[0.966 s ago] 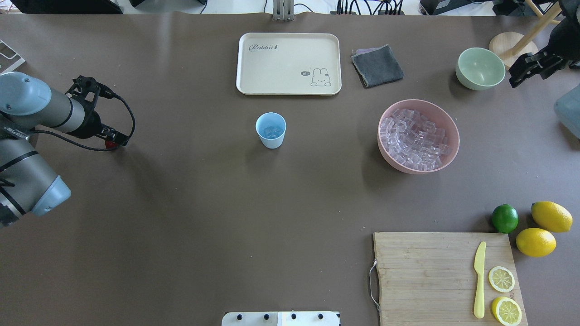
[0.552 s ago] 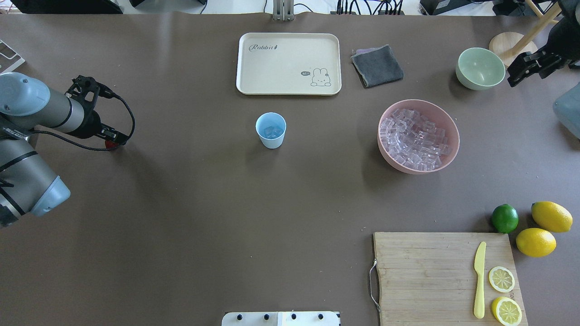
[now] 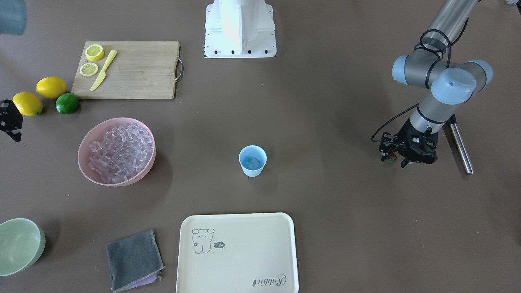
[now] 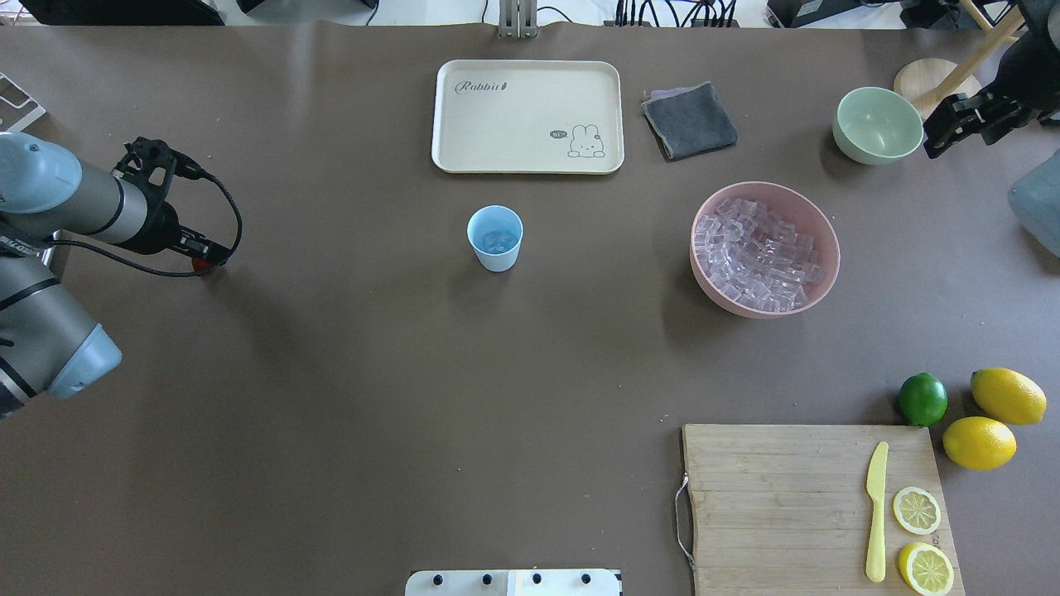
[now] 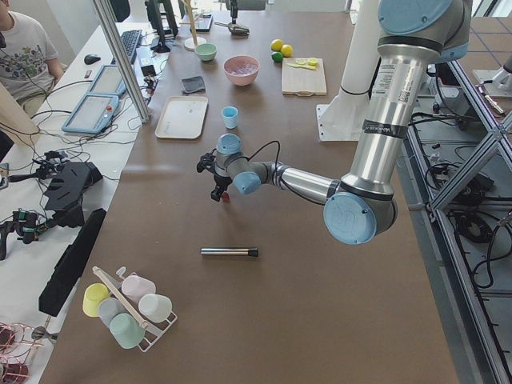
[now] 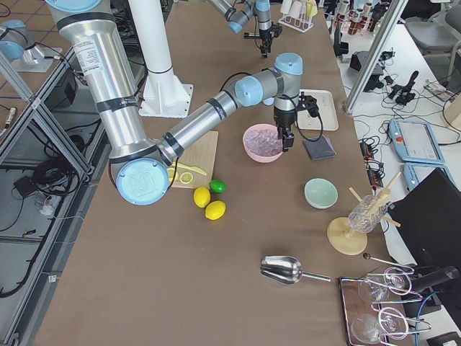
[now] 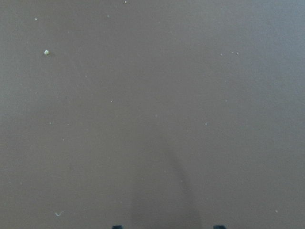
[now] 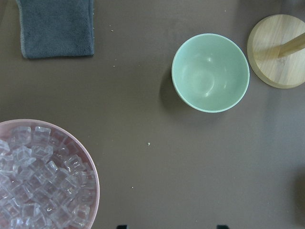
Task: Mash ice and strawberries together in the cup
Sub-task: 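Lower the left gripper onto the red strawberry and close on it, then carry the strawberry with the left gripper over the blue cup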
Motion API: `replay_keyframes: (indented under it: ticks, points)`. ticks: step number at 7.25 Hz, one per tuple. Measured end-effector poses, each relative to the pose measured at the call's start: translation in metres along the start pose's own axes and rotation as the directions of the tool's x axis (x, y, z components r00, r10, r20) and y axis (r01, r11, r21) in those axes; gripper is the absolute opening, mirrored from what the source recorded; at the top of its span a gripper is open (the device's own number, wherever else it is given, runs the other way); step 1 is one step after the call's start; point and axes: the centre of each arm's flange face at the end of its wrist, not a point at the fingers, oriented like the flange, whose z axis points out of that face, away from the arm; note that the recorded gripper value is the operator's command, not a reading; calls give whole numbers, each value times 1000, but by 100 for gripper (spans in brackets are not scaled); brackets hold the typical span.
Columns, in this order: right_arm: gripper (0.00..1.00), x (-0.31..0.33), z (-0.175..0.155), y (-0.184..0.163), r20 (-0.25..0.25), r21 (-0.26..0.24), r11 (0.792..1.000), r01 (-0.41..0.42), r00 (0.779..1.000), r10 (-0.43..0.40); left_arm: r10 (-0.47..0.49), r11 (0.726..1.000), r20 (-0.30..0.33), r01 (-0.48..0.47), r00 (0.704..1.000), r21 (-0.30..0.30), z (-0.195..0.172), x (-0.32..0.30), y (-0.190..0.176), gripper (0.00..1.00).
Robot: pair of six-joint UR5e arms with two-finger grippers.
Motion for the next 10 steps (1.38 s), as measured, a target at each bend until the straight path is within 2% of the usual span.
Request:
replay_keyframes:
  ticks: [1,3,5,8,10]
  points:
    - [70,0,1,0,0,-2,1000,0,1000,0,-3,1000,3,3,1000,-1,1,0,0,41]
    - [70,-1,3,0,-1,-6,1000,2,1000,-2,-11,1000,7,11,1000,-8,7,0,0,30]
    - [70,-3,4,1,-1,-8,1000,4,1000,-4,-14,1000,8,14,1000,-11,8,0,-1,13]
    - [70,-4,4,2,0,-8,1000,6,1000,-6,-18,1000,7,18,1000,-15,7,-1,0,6]
    - [70,-5,6,2,0,-10,1000,7,1000,-7,-43,999,5,43,999,-19,-11,-4,-13,4]
